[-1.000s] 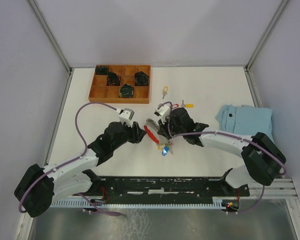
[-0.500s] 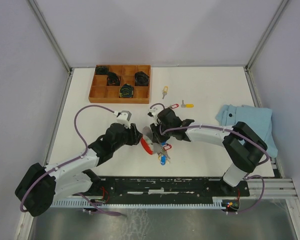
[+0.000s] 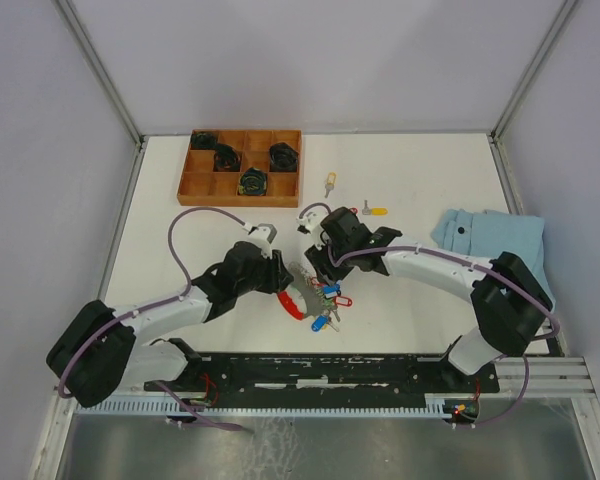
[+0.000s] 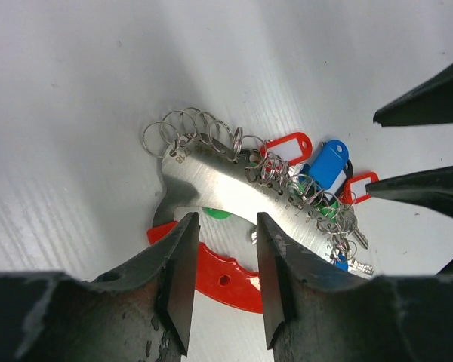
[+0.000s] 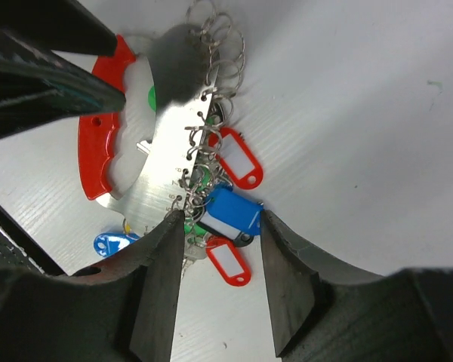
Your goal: Put the keys on the keyring
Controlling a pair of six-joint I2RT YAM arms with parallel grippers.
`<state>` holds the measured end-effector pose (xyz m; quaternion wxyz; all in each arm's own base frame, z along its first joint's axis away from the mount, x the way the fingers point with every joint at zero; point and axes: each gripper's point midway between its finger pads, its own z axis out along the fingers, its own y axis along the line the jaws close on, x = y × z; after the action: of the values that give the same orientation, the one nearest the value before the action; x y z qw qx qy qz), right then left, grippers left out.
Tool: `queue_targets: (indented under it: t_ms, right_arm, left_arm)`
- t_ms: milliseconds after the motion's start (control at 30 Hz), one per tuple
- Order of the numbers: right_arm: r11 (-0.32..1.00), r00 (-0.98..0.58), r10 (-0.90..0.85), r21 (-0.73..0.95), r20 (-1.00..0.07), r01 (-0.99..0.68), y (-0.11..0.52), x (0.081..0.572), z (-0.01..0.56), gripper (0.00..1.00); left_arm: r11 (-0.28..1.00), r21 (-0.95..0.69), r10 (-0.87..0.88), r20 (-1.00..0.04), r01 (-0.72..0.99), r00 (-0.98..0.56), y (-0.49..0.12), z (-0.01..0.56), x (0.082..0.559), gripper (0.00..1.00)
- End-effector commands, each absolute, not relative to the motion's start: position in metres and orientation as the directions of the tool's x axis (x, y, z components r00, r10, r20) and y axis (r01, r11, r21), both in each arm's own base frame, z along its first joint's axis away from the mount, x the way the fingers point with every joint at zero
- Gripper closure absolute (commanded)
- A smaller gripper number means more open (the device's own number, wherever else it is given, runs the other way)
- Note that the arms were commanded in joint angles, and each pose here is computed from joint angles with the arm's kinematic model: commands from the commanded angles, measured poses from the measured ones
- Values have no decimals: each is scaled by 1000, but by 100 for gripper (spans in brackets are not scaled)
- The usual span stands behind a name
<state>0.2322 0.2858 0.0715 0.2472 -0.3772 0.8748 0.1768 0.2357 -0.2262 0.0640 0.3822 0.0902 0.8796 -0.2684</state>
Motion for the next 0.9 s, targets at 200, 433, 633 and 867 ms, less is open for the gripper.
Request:
queue_targets:
  t_ms: [200, 433, 633, 867]
  right_arm:
    - [494, -439, -639, 101, -632, -864, 308, 264, 89, 50]
    - [534, -478, -578, 137, -661, -834, 305, 277, 90, 51]
    - [578, -500, -545, 130, -673, -805, 296, 283, 86, 51]
    - [588, -505, -532, 132, -680, -798, 293, 284, 85, 51]
  left_arm:
    - [768, -462, -44, -729, 444, -683, -251, 66, 239, 61]
    - [709, -461, -20, -769, 533, -639, -269, 77, 245, 60]
    - [787, -380, 11, -780, 486, -626, -261, 66, 267, 60]
    - [806, -344, 56, -766, 481, -641, -264, 55, 276, 62]
